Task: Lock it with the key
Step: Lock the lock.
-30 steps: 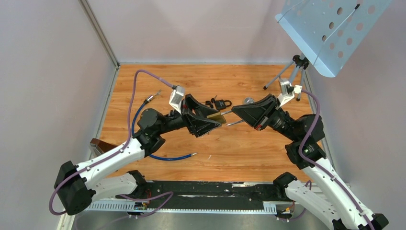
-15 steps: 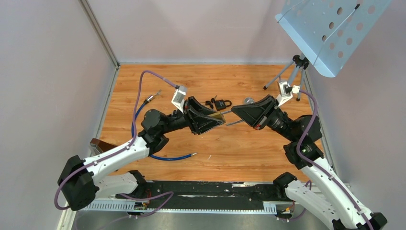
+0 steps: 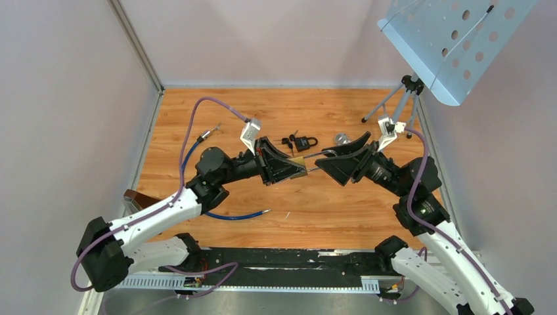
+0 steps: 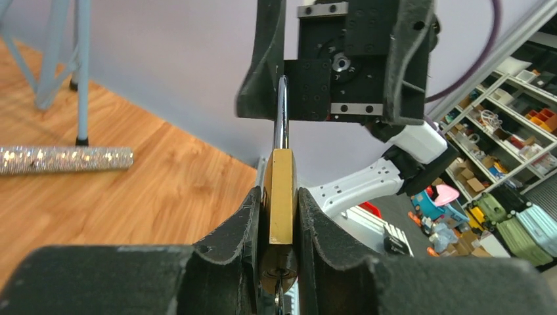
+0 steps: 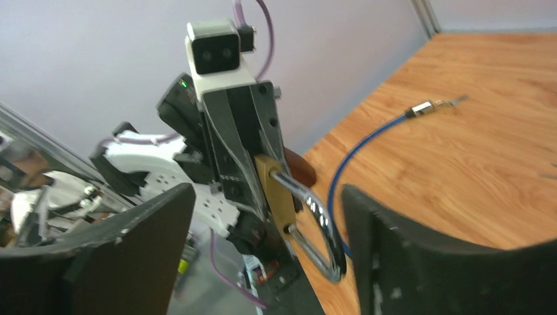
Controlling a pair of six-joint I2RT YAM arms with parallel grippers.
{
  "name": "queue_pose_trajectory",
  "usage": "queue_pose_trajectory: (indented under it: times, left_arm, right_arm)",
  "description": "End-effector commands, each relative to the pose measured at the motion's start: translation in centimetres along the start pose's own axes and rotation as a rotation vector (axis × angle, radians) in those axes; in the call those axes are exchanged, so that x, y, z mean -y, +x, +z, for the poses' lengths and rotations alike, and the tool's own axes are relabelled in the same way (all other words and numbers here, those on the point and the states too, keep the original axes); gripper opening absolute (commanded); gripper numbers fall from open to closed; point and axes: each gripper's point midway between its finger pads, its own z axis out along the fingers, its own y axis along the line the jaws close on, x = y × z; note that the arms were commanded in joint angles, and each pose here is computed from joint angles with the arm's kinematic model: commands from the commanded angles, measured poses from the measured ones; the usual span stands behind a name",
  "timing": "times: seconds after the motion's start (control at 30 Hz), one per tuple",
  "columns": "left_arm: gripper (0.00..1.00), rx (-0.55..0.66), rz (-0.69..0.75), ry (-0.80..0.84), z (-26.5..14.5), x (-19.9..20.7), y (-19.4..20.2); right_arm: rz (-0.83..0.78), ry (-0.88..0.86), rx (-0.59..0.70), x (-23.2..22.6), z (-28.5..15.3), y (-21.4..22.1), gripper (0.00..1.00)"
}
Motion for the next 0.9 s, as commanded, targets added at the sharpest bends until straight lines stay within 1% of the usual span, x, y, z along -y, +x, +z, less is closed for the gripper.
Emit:
queue_pose_trajectory:
  times: [0.0, 0.03, 0.07, 0.17, 0.23, 0.33, 0.37, 0.47, 0.53, 0.57, 0.63, 0.77, 0.8, 0.87]
  left_arm:
    - [0.0, 0.06, 0.056, 0.007, -0.2, 2.6, -4.4]
    - [0.0, 0.047, 0.046, -0.012, -0.4, 2.5, -4.5]
    - [0.0, 0.033, 0.039, -0.014, -0.5, 2.6, -4.5]
    - [0.0, -0.027, 0.007, -0.033, -0.9, 2.8, -4.5]
    - [0.0, -0.075, -0.005, -0.017, -1.2, 3.4, -4.1]
    - [0.0, -0.138, -0.012, -0.007, -1.7, 3.9, -3.4]
    - [0.0, -0.157, -0.016, -0.012, -1.8, 3.8, -3.2]
    - [0.0, -0.199, -0.023, 0.013, -2.2, 4.4, -2.7]
    - [0.0, -0.211, -0.023, 0.025, -2.4, 4.7, -2.5]
    - [0.0, -0.214, -0.021, 0.027, -2.5, 4.8, -2.5]
    - [0.0, -0.217, -0.018, 0.033, -2.5, 5.0, -2.5]
    - [0.0, -0.217, -0.022, 0.034, -2.4, 4.9, -2.6]
    - [0.0, -0.218, -0.023, 0.035, -2.4, 4.9, -2.6]
    - [0.0, -0.216, -0.026, 0.038, -2.3, 4.9, -2.6]
  right_arm:
    - [-0.131, 0.1, -0.095, 1.3, -1.9, 1.4, 0.87]
    - [-0.139, 0.113, -0.112, 1.5, -2.2, 1.7, 0.91]
    - [-0.144, 0.129, -0.123, 1.7, -2.6, 1.9, 0.92]
    - [-0.162, 0.143, -0.161, 2.1, -3.2, 2.8, 0.92]
    - [-0.174, 0.149, -0.188, 2.3, -3.2, 3.0, 0.87]
    - [-0.192, 0.126, -0.198, 1.7, -3.2, 2.9, 0.75]
    - [-0.197, 0.125, -0.191, 1.6, -3.2, 2.7, 0.73]
    - [-0.222, 0.104, -0.162, 0.8, -3.2, 1.9, 0.73]
    - [-0.234, 0.081, -0.158, 0.2, -3.2, 1.7, 0.73]
    - [-0.237, 0.073, -0.159, 0.0, -3.2, 1.7, 0.71]
    - [-0.235, 0.054, -0.171, -0.2, -3.0, 1.8, 0.66]
    - [-0.218, -0.006, -0.22, -0.8, -2.7, 2.7, 0.49]
    - [-0.21, -0.02, -0.234, -0.9, -2.6, 2.9, 0.47]
    - [-0.195, -0.032, -0.253, -0.8, -2.5, 3.4, 0.46]
